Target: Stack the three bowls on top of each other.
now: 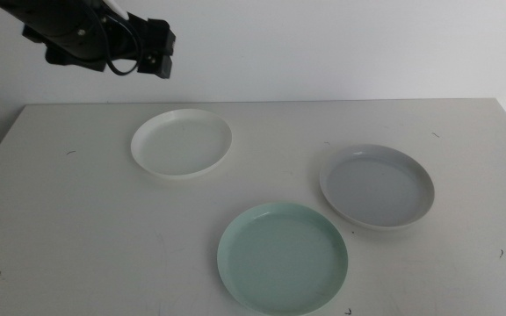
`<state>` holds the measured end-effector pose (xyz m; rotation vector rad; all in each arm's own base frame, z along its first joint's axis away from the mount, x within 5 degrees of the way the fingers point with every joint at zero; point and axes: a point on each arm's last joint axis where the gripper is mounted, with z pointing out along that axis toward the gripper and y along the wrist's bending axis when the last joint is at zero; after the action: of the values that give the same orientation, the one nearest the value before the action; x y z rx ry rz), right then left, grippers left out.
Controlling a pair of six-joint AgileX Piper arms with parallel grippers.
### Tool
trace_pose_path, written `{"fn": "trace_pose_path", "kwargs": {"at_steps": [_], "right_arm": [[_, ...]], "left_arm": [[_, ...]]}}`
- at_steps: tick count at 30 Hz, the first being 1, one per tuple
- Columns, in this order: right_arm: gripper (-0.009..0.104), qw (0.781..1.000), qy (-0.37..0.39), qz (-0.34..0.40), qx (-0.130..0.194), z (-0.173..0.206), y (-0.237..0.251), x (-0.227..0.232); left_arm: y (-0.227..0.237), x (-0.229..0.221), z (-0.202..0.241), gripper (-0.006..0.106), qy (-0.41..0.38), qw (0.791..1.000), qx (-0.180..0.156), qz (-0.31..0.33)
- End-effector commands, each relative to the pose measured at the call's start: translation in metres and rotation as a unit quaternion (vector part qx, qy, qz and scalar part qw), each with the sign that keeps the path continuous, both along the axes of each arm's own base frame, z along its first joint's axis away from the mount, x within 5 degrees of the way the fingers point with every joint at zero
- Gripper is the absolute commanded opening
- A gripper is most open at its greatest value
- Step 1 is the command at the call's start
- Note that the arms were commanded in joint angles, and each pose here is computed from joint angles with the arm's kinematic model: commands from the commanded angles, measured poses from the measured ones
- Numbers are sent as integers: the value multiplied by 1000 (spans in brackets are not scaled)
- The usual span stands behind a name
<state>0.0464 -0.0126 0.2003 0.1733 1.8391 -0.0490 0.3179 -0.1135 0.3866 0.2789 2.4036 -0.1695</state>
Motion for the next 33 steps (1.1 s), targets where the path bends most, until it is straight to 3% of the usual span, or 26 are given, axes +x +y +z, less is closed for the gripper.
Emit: {"fn": "trace_pose_path", "kwargs": {"at_steps": [1, 10, 20, 24, 33], "right_arm": [[45, 998, -56, 6, -14, 15, 1, -2], [45, 998, -56, 6, -14, 15, 1, -2], [45, 998, -56, 6, -14, 15, 1, -2], [45, 998, -56, 6, -14, 15, 1, -2], [45, 998, -56, 6, -14, 15, 1, -2]], "left_arm": [[16, -6, 36, 105, -61, 998, -2, 30], [54, 45, 31, 105, -30, 997, -22, 61], [66, 127, -43, 105, 33, 997, -35, 56], [67, 154, -79, 105, 58, 995, -58, 61], [77, 190, -148, 105, 88, 991, -64, 83]]}}
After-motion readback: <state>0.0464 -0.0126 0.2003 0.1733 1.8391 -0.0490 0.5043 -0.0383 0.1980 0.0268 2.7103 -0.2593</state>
